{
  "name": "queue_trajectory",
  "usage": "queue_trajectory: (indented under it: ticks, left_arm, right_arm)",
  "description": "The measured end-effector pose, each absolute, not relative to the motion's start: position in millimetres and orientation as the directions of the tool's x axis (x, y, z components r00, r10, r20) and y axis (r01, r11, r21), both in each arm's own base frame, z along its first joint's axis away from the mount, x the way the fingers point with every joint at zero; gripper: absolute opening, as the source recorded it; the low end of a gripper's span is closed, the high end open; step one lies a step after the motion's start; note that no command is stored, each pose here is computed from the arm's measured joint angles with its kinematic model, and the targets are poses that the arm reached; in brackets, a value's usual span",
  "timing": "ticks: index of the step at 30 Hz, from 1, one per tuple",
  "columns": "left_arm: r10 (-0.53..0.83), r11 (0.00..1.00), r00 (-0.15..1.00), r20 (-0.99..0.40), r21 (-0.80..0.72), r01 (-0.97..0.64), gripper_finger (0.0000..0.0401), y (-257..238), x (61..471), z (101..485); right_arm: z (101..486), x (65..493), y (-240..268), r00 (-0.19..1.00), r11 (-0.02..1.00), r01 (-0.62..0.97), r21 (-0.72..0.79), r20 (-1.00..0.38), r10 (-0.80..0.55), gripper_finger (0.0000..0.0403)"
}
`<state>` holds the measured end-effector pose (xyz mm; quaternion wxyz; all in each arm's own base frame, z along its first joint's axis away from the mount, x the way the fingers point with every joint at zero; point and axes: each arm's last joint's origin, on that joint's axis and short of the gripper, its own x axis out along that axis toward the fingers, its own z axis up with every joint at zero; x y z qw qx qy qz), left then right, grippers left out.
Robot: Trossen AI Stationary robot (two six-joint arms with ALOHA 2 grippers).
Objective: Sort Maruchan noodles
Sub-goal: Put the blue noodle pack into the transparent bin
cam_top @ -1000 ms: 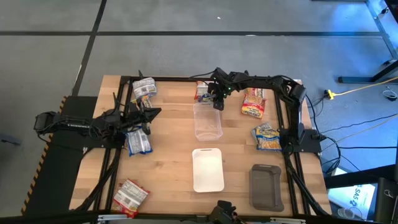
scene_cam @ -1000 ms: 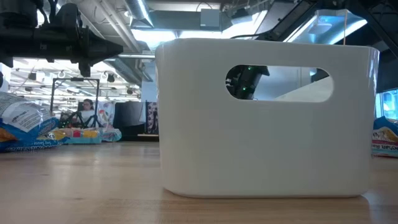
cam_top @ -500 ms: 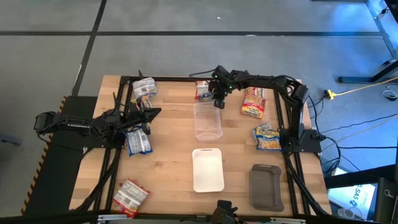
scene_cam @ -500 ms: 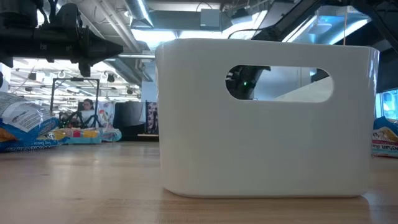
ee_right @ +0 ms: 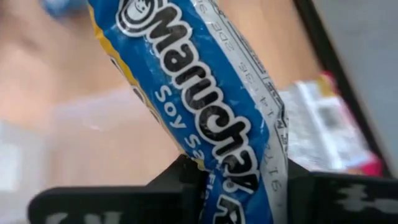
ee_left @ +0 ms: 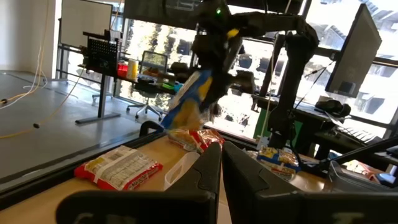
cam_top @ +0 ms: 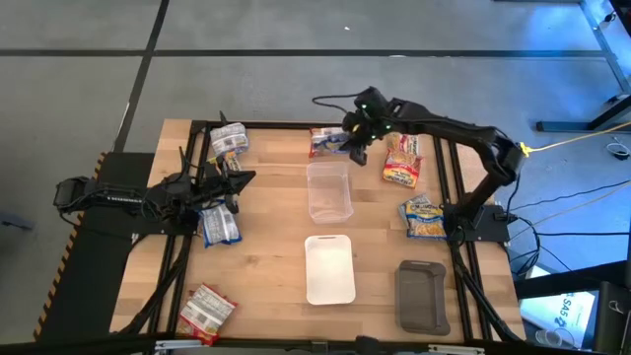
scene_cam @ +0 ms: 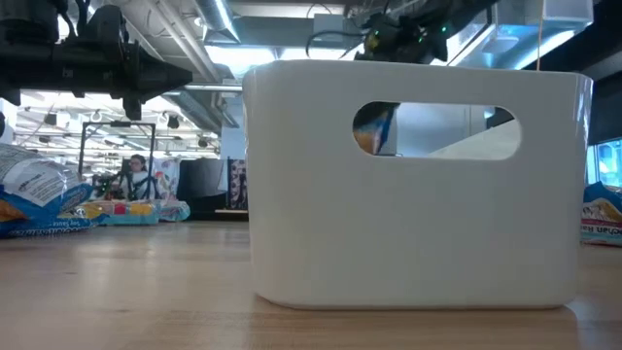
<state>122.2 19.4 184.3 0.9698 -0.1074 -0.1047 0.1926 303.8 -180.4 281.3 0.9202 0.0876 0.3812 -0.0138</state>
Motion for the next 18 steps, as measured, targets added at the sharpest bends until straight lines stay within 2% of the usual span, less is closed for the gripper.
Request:
queue_trajectory:
  ticks: [3, 8, 14, 18]
  left_arm:
    - [0.396, 0.903, 0.904, 0.162, -0.249, -0.351, 0.0009, 19, 122, 184]
    - [0.396, 0.903, 0.904, 0.162, -0.249, -0.35, 0.0009, 19, 122, 184]
    - [0.395, 0.902, 0.904, 0.162, -0.255, -0.349, 0.0009, 19, 122, 184]
    - [0.395, 0.902, 0.904, 0.162, -0.255, -0.348, 0.0009, 19, 122, 184]
  right_arm:
    - [284, 307, -170, 0.723, 0.973, 0.045, 0.227, -0.679, 0.125, 0.0057]
    - [276, 323, -146, 0.693, 0.971, -0.021, 0.238, -0.696, 0.186, 0.0059]
    - [262, 336, -134, 0.628, 0.991, 0.042, 0.125, -0.775, 0.072, 0.006]
    - [247, 342, -135, 0.584, 0.99, 0.074, 0.117, -0.81, 0.052, 0.006]
